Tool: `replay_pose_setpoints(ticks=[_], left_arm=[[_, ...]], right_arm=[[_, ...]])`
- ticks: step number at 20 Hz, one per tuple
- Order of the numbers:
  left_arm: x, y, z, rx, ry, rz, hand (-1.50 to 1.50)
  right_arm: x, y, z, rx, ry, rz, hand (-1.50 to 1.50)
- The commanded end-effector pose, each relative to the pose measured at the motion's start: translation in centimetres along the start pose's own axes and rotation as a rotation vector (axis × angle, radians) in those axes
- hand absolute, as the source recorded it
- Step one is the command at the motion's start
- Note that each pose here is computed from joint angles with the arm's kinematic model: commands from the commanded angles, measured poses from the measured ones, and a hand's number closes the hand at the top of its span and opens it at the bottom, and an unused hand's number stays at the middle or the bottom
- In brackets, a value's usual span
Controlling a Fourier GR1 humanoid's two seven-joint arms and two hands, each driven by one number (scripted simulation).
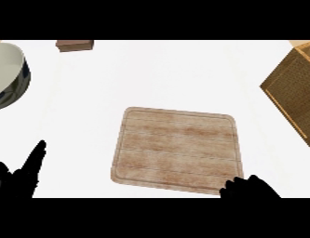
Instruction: Pick the croissant from the cutting board and place it in the basket
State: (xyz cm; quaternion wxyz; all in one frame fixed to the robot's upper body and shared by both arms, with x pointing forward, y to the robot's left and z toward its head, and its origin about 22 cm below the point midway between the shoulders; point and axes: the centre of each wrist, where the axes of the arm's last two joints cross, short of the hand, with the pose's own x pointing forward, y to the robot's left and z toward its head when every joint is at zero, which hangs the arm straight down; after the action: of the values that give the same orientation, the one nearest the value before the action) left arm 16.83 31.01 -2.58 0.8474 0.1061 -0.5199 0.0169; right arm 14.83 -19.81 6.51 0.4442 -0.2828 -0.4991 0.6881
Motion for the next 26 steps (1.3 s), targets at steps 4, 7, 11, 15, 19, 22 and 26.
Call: replay_pose_setpoints(ticks=[4, 7, 11, 15, 19, 22, 26], left_arm=[[-1.6, 0.3, 0.2, 0.018, 0.093, 0.04, 0.0], [-2.0, 1.0, 0.8, 0.028, 0.096, 0.019, 0.0], [-1.2, -0.2, -0.1, -0.012, 0.083, 0.018, 0.0], [-1.5, 0.7, 0.7, -0.005, 0.081, 0.005, 0.0], [-1.0, -0.1, -0.3, -0.015, 0.083, 0.008, 0.0], [-1.5, -0.6, -0.1, -0.033, 0.084, -0.006, 0.0], [-0.6, -0.4, -0.1, -0.048, 0.078, -0.007, 0.0]], right_arm=[[2.5, -3.3, 3.7, -0.348, -0.066, -0.632, 1.5], [2.2, -6.3, 6.1, -0.523, -0.097, -0.738, 1.5], [1.5, -9.1, 8.4, -0.661, -0.099, -0.782, 1.5], [0.0, -10.3, 9.1, -0.705, 0.007, -0.763, 1.5], [-2.0, -11.5, 8.6, -0.776, 0.061, -0.767, 1.5], [-3.9, -13.0, 8.4, -0.811, 0.12, -0.795, 1.5], [-7.3, -16.0, 9.2, -0.843, 0.203, -0.792, 1.5]])
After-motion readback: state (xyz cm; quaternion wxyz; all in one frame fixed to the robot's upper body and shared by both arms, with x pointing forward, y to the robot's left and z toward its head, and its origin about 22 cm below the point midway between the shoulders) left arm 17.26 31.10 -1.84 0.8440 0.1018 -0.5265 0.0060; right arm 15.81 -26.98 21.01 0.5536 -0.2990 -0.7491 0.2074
